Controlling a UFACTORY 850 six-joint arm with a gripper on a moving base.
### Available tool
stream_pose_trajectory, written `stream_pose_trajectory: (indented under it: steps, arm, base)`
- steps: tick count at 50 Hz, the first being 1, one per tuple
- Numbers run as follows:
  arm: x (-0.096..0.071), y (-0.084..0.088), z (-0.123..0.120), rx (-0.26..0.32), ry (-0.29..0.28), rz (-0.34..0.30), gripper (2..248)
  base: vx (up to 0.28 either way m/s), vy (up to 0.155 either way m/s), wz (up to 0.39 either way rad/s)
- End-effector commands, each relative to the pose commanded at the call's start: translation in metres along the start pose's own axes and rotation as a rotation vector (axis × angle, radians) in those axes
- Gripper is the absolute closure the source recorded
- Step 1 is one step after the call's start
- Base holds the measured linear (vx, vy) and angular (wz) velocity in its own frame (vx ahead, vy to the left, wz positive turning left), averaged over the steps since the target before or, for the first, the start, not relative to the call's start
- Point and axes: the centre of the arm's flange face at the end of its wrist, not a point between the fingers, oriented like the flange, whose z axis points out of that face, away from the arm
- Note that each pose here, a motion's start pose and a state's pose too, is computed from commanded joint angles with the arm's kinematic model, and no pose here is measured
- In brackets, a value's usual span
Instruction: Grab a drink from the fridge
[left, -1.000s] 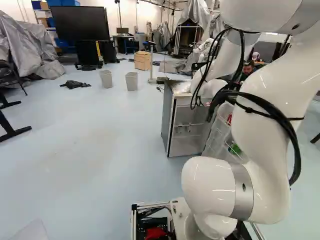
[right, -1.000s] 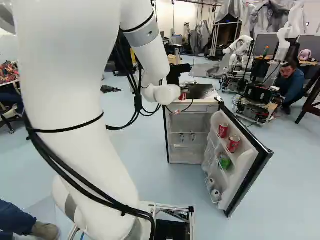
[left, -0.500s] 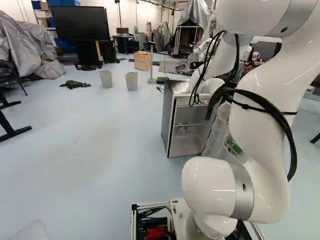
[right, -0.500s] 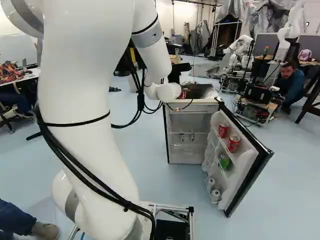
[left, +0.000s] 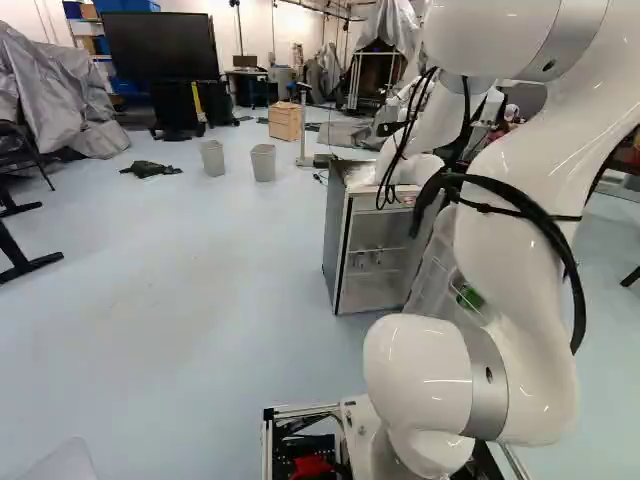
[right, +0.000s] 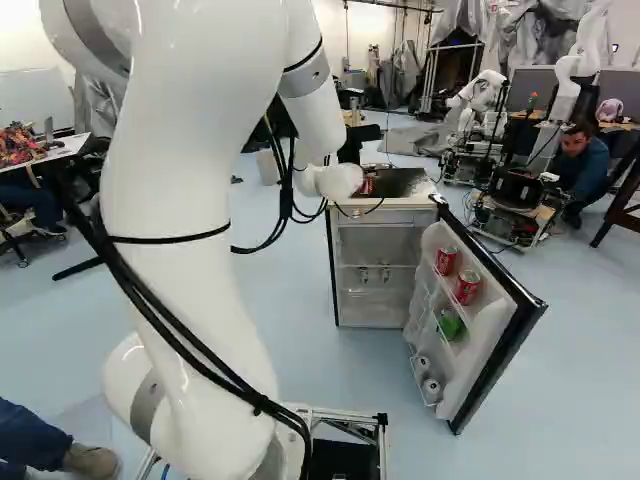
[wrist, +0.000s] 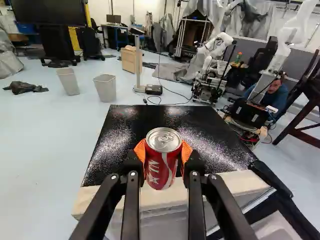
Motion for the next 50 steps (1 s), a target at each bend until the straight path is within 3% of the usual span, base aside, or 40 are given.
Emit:
stream_pose_trajectory:
  steps: [18,50]
  arm:
    - [-0.011,-0.003,0.024,0.010,-0.017,0.001,160]
    - [-0.018,-0.004,0.028,0.013,-0.028,0.002,160]
  base:
    - [0.000,0.000,0.000]
    - [0.000,0.000,0.000]
